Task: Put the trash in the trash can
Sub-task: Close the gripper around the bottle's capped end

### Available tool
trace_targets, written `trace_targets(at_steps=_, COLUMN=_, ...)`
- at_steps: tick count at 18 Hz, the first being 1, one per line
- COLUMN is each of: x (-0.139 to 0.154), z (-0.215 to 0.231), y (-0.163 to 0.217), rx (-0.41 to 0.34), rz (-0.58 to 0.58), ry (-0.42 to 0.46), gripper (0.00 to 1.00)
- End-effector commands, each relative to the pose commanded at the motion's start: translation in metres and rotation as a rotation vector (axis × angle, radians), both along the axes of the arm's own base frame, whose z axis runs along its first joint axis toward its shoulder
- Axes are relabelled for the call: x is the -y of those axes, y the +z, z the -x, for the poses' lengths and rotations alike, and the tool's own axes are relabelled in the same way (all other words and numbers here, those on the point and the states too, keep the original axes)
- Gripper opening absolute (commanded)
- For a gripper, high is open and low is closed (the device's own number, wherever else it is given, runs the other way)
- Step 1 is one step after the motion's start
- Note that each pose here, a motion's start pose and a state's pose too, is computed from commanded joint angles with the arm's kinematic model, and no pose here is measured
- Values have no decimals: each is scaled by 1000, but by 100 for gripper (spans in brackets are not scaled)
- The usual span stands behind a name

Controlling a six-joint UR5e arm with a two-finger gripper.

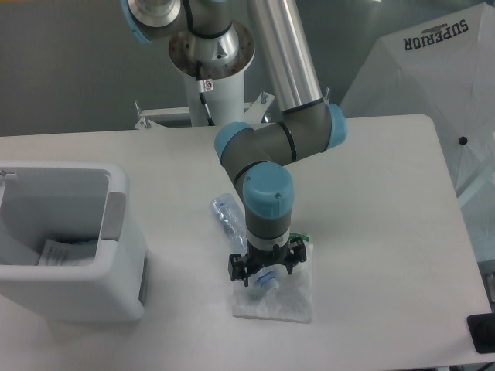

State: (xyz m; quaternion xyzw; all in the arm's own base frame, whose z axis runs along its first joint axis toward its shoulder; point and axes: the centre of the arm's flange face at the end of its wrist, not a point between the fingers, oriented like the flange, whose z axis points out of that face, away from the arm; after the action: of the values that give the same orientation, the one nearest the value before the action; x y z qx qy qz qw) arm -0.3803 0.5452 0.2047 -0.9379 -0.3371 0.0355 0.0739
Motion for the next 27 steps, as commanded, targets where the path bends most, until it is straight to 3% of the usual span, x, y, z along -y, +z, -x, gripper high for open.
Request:
trace_targets(at_steps=21, x=-1, z=0, y=-18, rx=-13, rz=51, ry=4, gripper=98)
trace_targets(at_steps=27, x=0, z=2, y=-18, rx=-28, rz=67, ry=7, gripper=92)
